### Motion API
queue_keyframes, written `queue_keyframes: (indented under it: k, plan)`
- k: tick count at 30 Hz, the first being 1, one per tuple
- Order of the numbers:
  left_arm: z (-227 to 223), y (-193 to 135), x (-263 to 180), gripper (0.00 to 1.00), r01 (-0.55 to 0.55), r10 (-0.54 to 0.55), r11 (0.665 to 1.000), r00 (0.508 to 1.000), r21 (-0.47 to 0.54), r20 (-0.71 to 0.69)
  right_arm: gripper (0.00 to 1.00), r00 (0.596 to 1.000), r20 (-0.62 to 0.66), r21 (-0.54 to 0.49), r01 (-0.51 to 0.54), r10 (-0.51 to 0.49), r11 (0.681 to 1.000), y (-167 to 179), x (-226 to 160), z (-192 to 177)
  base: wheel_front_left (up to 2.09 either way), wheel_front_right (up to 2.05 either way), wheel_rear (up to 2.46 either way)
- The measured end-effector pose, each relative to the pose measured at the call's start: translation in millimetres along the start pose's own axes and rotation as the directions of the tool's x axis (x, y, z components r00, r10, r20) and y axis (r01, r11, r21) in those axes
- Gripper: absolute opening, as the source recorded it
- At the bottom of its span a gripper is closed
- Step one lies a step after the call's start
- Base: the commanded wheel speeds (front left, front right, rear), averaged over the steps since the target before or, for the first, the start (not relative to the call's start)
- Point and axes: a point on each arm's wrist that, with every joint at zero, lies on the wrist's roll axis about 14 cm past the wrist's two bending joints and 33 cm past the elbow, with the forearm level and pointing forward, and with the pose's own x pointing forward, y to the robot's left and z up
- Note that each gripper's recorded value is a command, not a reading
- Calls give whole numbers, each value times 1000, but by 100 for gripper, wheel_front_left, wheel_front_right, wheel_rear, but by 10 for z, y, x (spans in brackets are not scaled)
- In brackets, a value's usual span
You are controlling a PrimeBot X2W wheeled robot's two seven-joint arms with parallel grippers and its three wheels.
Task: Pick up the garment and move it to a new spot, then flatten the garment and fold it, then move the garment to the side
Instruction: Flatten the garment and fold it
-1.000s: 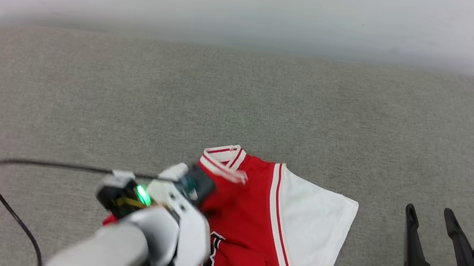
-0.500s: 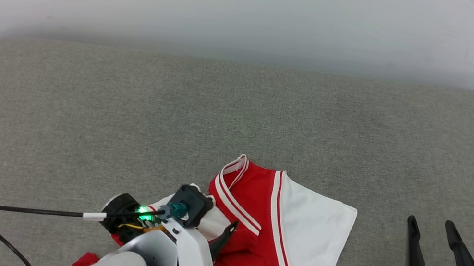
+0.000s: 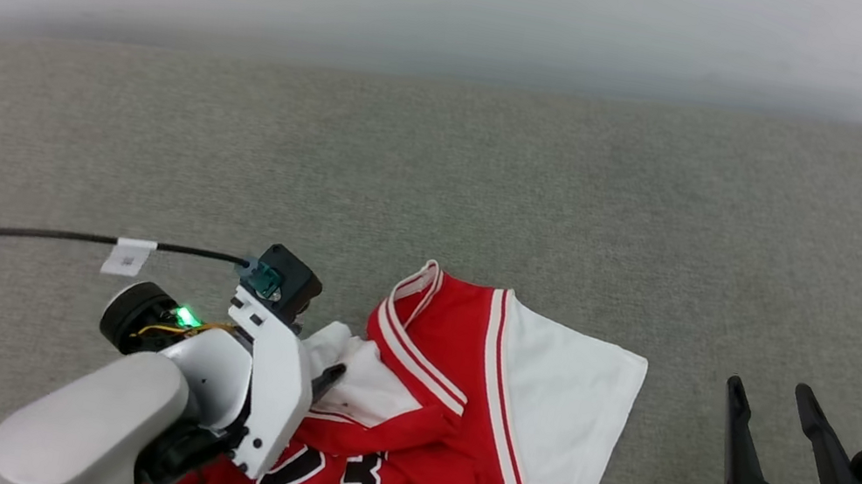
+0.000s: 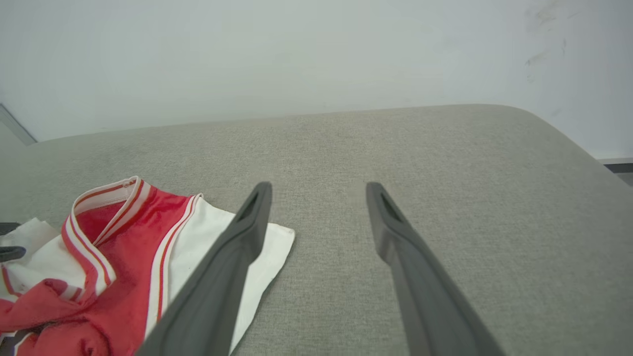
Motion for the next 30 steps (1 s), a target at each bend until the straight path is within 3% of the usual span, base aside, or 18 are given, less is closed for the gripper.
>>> queue_keyframes:
  k: [3, 4, 5, 8, 11, 15, 20, 25, 30]
  plan:
    - [-179, -6, 88, 100, 50, -50, 999, 992, -2, -114, 100, 1000, -8, 5, 14, -14, 1000, -44, 6, -40, 0, 0, 0]
    - [-209, -16, 113, 91, 64, -64, 998, 989, -3, -136, 100, 1000, -12, 6, 22, -22, 1000, -70, 2, -57, 0, 0, 0]
    - [-227, -26, 139, 62, 76, -75, 997, 985, 0, -153, 100, 999, -19, 6, 30, -30, 1000, -95, -3, -82, 0, 0, 0]
    - [-219, -38, 209, 0, 95, -92, 995, 981, 12, -170, 100, 998, -32, 6, 48, -48, 999, -152, -13, -132, 0, 0, 0]
    - [-179, -45, 243, 0, 99, -95, 995, 984, 21, -151, 100, 998, -32, 5, 59, -59, 998, -191, -7, -134, 0, 0, 0]
    - [73, 160, 199, 0, 13, -13, 1000, 999, 16, -34, 100, 998, -28, 3, 62, -62, 998, -203, 2, -121, 0, 0, 0]
    - [423, 660, -12, 0, -180, 200, 976, 963, -118, 182, 100, 999, -25, 0, 43, -43, 999, -145, 50, -93, 0, 0, 0]
    - [-30, 1112, -269, 0, -347, 422, 872, 891, -344, 170, 100, 999, -18, -3, 29, -29, 1000, -103, 92, -65, 0, 0, 0]
    - [-735, 1131, -408, 0, -405, 486, 755, 874, -516, 26, 100, 1000, -23, -5, 21, -21, 1000, -80, 122, -68, 0, 0, 0]
